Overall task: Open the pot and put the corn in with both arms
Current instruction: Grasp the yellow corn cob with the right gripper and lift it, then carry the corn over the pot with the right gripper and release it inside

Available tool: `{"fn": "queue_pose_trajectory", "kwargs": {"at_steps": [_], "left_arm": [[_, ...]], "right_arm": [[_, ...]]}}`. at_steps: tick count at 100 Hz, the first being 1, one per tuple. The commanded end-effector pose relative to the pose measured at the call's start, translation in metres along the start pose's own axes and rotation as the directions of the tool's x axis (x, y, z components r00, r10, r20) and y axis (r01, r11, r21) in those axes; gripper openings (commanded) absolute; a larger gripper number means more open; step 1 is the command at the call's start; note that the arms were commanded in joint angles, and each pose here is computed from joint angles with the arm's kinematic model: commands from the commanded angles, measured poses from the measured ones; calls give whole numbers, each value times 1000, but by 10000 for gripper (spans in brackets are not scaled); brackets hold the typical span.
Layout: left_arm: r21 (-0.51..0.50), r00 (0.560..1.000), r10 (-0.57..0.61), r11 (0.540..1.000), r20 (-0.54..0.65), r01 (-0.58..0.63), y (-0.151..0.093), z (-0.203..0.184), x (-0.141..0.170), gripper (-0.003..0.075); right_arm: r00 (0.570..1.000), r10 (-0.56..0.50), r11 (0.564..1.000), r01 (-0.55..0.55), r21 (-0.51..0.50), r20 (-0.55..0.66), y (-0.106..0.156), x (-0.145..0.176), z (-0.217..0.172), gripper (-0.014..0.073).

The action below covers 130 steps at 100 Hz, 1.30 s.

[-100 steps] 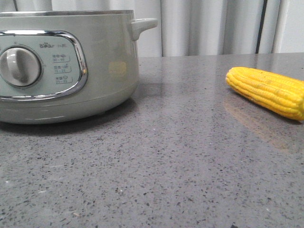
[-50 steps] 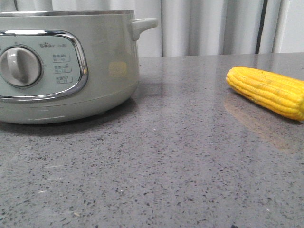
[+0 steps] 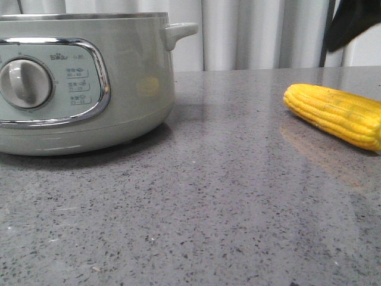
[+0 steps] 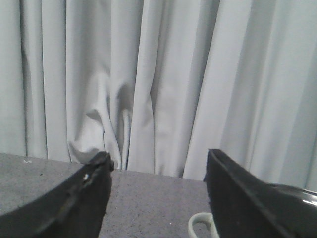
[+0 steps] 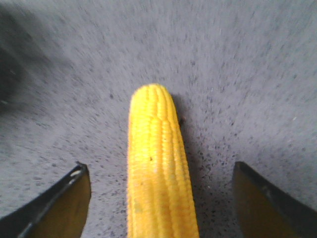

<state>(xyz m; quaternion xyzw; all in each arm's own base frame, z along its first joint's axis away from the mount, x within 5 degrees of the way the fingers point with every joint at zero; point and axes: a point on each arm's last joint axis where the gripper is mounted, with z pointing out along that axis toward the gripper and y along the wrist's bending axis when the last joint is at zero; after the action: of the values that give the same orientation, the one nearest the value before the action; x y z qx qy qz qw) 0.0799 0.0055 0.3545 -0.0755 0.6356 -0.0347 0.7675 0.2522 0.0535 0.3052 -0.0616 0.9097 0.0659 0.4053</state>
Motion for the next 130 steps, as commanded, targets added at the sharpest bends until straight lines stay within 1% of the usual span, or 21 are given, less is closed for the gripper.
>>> {"fn": "queue_pose_trajectory", "kwargs": {"at_steps": [1, 14, 21, 26, 31, 33, 38, 43, 50, 56, 64, 71, 80, 88, 95, 100, 105, 117, 120, 124, 130], "left_arm": [[-5, 999, -3, 1000, 38, 4, 0, 1, -7, 384], [-3, 999, -3, 1000, 32, 4, 0, 0, -6, 384], [-3, 999, -3, 1000, 32, 4, 0, 0, -6, 384], [-3, 999, -4, 1000, 32, 4, 0, 0, -6, 384], [-3, 999, -4, 1000, 32, 4, 0, 0, -6, 384], [-1, 1000, -4, 1000, 31, 4, 0, 0, -6, 384], [4, 1000, -5, 1000, 30, 5, -1, 0, -6, 384], [10, 1000, -6, 1000, 29, 6, -1, 0, -6, 384], [15, 1000, -7, 1000, 29, 7, -2, 0, -6, 384], [15, 1000, -7, 1000, 29, 7, -2, 0, -6, 384], [15, 1000, -7, 1000, 29, 7, -2, 0, -6, 384], [15, 1000, -7, 1000, 29, 7, -2, 0, -6, 384], [15, 1000, -7, 1000, 29, 7, -2, 0, -6, 384], [15, 1000, -9, 1000, 29, 9, -2, 0, -6, 384], [15, 1000, -9, 1000, 29, 9, -2, 0, -6, 384], [15, 1000, -9, 1000, 29, 9, -2, 0, -6, 384], [15, 1000, -9, 1000, 29, 9, -2, 0, -6, 384], [16, 1000, -9, 1000, 26, 9, -2, 0, -5, 384], [16, 1000, -9, 1000, 26, 9, -2, 0, -5, 384], [16, 1000, -9, 1000, 26, 9, -2, 0, -5, 384], [17, 1000, -9, 1000, 24, 9, -2, 0, -5, 384]], "right_arm": [[1000, -17, 1000, 17, 0, 7, 1, -14, 12, 513], [992, -14, 1000, 15, 6, -129, 0, -3, 40, 504], [983, -13, 1000, 15, 9, -185, -1, 3, 48, 449], [979, -11, 1000, 13, 9, -204, -1, 5, 49, 367], [978, -1, 1000, 2, 4, -208, 0, 4, 48, 230], [979, 5, 1000, -5, 0, -205, 1, 2, 46, 191], [986, 16, 1000, -19, -15, -164, 4, -6, 37, 34], [995, 24, 999, -29, -41, -99, 10, -19, 25, -71], [1000, 10, 996, -8, -92, 27, 24, -42, 0, -64], [989, -11, 989, 32, -144, 147, 41, -62, -23, -64], [953, -33, 967, 107, -232, 301, 72, -90, -53, -64], [915, -33, 938, 167, -303, 403, 100, -107, -71, -64], [882, -30, 897, 231, -376, 470, 134, -121, -80, -64], [880, -55, 873, 272, -406, 472, 160, -127, -70, -64], [889, -73, 860, 286, -422, 453, 177, -130, -56, -56], [898, -90, 856, 290, -427, 430, 186, -132, -45, -18], [911, -112, 854, 292, -430, 397, 194, -132, -33, 63], [928, -144, 855, 291, -429, 344, 205, -132, -9, 384], [930, -148, 856, 291, -428, 336, 206, -131, -4, 443], [933, -154, 857, 290, -427, 325, 209, -130, 3, 505], [938, -165, 858, 289, -425, 304, 211, -127, 13, 538]]}}
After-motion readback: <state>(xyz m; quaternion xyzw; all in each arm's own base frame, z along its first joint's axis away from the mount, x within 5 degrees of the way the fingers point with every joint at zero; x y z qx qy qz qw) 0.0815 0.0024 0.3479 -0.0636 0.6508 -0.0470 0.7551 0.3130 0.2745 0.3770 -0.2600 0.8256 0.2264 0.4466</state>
